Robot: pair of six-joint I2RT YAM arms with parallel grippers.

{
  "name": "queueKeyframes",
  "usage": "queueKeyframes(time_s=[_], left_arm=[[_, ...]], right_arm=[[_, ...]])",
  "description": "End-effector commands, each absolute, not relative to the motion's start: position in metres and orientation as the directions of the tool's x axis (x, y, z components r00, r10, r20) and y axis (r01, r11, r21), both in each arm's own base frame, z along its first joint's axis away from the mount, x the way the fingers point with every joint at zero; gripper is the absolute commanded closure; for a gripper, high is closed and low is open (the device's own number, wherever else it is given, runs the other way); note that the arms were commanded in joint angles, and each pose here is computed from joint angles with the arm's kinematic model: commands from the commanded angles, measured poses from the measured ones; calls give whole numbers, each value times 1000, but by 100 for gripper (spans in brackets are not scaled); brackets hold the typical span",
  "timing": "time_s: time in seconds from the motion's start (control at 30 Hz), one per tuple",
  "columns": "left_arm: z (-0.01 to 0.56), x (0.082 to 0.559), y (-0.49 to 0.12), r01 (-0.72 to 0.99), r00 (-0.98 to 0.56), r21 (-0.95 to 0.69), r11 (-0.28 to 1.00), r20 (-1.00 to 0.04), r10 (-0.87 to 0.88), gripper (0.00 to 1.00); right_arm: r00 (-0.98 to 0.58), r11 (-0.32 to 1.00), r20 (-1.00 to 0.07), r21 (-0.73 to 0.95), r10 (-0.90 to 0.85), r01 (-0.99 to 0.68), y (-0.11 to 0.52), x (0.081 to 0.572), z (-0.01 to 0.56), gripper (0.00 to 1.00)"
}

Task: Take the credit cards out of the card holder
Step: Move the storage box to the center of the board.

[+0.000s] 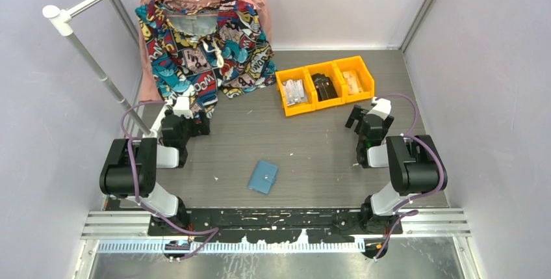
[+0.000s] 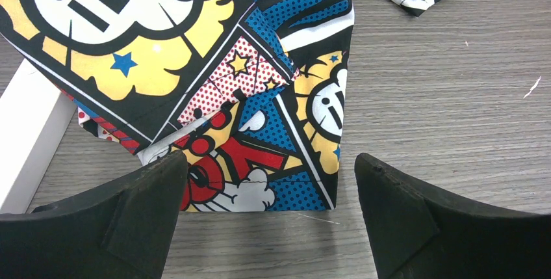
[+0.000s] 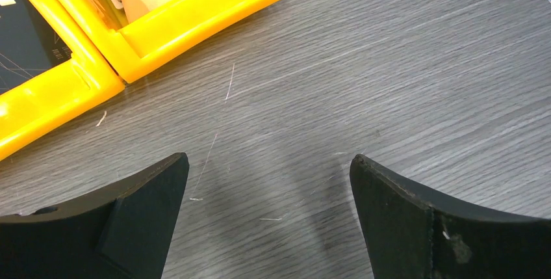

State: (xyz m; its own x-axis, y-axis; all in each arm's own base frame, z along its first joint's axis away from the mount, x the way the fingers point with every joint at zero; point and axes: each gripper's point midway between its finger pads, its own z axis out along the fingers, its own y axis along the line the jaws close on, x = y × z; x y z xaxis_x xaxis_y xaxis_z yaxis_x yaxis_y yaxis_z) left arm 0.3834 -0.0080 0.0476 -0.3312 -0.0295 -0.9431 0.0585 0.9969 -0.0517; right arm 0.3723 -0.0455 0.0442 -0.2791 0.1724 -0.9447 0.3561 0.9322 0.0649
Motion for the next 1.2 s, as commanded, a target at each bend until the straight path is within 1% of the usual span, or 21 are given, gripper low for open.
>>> queueKeyframes(time_s=[0.0, 0.4, 0.43, 0.47, 0.53, 0.6, 0.63, 0.7, 0.77, 0.8, 0.83, 0.87, 0.93, 0.97, 1.03, 1.1, 1.13, 1.17], left_arm=[[72, 395, -6, 57, -251, -20, 998, -968, -5, 0], [72, 395, -6, 57, -252, -19, 998, -968, -5, 0], [72, 395, -6, 58, -251, -20, 998, -968, -5, 0], [73, 395, -6, 59, -246, -19, 998, -969, -4, 0], [77, 396, -5, 53, -248, -18, 998, -969, -5, 0], [88, 399, -3, 42, -268, -23, 999, -963, -10, 0], [97, 401, -4, 45, -285, -24, 999, -959, -10, 0], [103, 399, -8, 69, -369, -30, 997, -929, -2, 0], [117, 400, -15, 111, -407, -45, 993, -913, 4, 0], [122, 398, -20, 136, -430, -60, 989, -903, 5, 0], [128, 397, -25, 162, -443, -74, 984, -896, 5, 0], [133, 395, -31, 189, -460, -91, 978, -888, 6, 0], [139, 389, -40, 235, -488, -119, 965, -873, 11, 0], [142, 386, -45, 260, -503, -133, 957, -864, 17, 0], [142, 376, -54, 303, -530, -159, 940, -847, 28, 0], [138, 366, -58, 357, -546, -126, 926, -832, 98, 0], [134, 359, -70, 405, -549, -97, 909, -821, 157, 0], [130, 354, -74, 424, -554, -70, 903, -809, 197, 0]], right_arm=[[-193, 933, -967, 93, 168, 349, -46, 385, 71, 0], [-196, 933, -965, 94, 171, 348, -46, 386, 70, 0], [-189, 927, -967, 95, 173, 362, -48, 385, 72, 1], [-159, 903, -971, 96, 177, 419, -58, 382, 77, 1], [-157, 836, -965, 94, 210, 540, -75, 370, 88, 0], [-183, 822, -957, 84, 223, 564, -78, 370, 109, 1], [-177, 805, -951, 106, 254, 584, -78, 371, 123, 1], [-167, 796, -935, 163, 313, 583, -73, 379, 147, 1], [-147, 831, -917, 255, 370, 495, -52, 399, 170, 1], [-130, 824, -896, 324, 425, 465, -42, 408, 176, 0], [-124, 788, -855, 395, 503, 471, -36, 414, 180, 1], [-140, 756, -807, 455, 574, 471, -28, 419, 185, 1], [-222, 777, -762, 513, 608, 366, 0, 435, 195, 1], [-253, 796, -765, 510, 593, 326, 8, 444, 199, 1], [-335, 850, -792, 405, 510, 336, 21, 454, 197, 1], [-407, 901, -813, 310, 417, 304, 48, 463, 191, 0], [-439, 918, -815, 271, 379, 290, 60, 469, 182, 1], [-457, 927, -815, 248, 356, 280, 69, 474, 179, 4]])
